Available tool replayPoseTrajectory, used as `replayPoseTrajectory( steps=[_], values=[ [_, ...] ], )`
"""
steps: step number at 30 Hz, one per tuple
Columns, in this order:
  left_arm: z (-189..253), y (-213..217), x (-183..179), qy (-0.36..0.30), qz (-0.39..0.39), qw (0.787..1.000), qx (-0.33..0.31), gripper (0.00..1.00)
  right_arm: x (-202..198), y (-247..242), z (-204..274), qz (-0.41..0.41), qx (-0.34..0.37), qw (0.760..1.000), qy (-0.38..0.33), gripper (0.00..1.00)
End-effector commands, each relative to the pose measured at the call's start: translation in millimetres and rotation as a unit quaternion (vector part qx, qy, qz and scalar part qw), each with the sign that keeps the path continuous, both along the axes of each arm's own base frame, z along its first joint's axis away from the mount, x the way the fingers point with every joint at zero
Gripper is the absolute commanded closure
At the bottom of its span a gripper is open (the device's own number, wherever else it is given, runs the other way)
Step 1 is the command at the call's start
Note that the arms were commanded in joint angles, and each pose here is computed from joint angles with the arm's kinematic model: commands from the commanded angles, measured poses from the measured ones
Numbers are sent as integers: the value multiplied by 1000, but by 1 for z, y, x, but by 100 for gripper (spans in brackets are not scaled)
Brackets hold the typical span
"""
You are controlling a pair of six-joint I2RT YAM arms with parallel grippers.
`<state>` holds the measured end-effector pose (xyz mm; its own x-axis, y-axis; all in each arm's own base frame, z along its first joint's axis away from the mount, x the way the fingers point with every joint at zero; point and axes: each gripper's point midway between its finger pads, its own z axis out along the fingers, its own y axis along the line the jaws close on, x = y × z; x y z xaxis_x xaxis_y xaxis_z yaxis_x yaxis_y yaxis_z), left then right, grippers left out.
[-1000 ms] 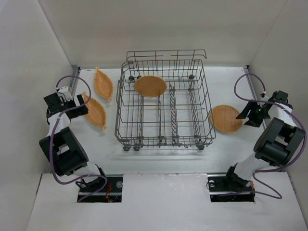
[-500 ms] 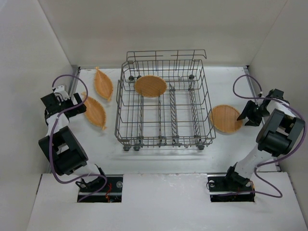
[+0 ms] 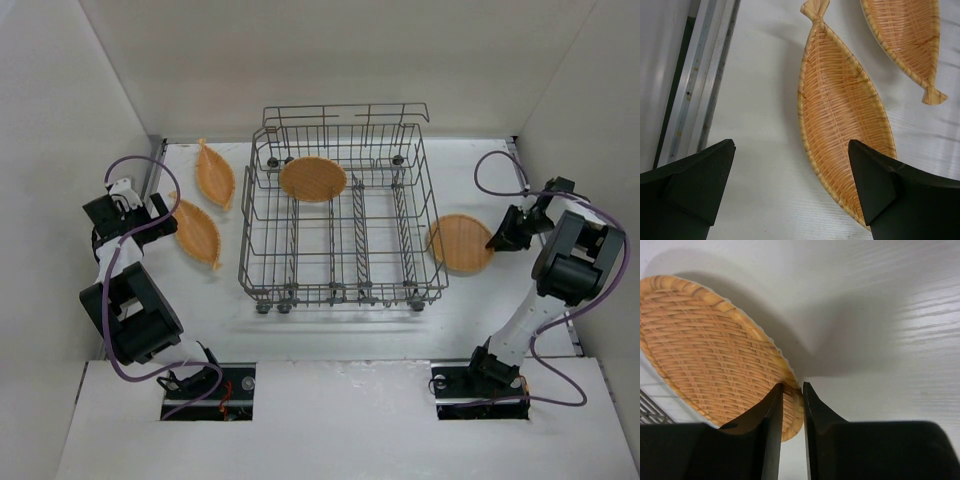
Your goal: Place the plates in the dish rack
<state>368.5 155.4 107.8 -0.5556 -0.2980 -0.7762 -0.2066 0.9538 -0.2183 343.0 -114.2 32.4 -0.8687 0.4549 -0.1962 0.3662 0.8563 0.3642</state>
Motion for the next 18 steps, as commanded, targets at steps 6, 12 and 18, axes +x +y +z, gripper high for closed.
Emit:
replayPoseTrajectory(
  steps=[6, 12, 18],
  values=[
    [16, 6, 3, -32, 10, 999, 10, 0, 1, 3, 4, 5, -6, 1000, 6, 100],
    [14, 6, 4, -28, 10, 1000, 8, 0, 6, -9, 51, -12, -24, 997, -78, 100],
    [13, 6, 5, -25, 10, 1000, 6, 0, 12, -9, 112, -21, -22, 984, -177, 100]
  ],
)
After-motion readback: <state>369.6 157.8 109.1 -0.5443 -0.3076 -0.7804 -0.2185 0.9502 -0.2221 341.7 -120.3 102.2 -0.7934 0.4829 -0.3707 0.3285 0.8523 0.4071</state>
